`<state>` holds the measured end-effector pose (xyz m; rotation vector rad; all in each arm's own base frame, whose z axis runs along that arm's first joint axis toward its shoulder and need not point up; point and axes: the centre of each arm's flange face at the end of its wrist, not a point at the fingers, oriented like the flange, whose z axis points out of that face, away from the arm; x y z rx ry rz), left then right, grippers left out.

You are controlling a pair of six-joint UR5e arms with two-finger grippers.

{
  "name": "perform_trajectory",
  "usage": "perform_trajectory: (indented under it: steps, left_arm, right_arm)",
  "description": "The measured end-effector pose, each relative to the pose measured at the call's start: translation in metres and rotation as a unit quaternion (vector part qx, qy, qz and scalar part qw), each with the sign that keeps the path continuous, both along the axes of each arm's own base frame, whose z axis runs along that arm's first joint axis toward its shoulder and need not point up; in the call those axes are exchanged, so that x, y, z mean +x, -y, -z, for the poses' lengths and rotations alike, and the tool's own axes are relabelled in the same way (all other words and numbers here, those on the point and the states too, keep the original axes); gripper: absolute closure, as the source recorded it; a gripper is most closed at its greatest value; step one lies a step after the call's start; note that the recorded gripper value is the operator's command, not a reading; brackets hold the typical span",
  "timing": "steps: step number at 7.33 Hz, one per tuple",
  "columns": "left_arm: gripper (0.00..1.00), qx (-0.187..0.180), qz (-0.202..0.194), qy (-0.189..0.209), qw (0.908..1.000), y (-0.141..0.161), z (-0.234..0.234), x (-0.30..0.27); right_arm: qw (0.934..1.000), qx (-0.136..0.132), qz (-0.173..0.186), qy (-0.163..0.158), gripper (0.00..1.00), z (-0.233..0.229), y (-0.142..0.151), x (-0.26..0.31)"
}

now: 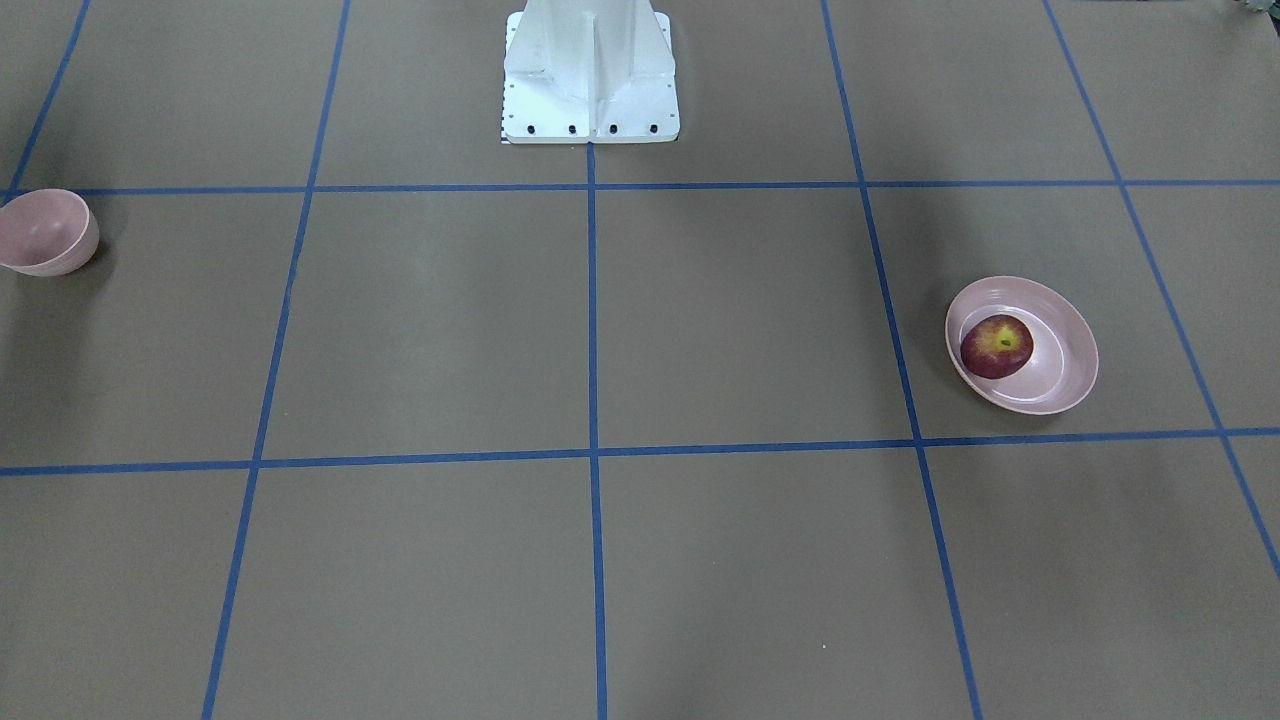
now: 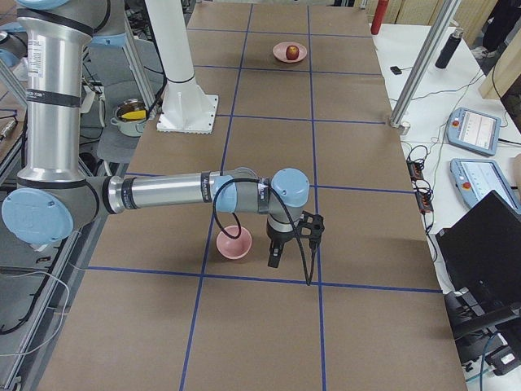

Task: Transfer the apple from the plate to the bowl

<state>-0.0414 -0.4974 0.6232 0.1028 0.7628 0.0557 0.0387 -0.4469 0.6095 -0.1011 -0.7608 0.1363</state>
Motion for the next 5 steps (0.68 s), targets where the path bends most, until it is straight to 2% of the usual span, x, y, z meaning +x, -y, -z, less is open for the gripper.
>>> perform_trajectory:
  steps: [5]
  left_arm:
    - [0.02, -0.003, -0.002, 0.001, 1.0000, -0.0060, -0.0039, 0.0002]
  right_arm:
    - [1.0000, 0.002, 0.001, 0.000, 0.00, -0.0002, -0.0005, 0.0008]
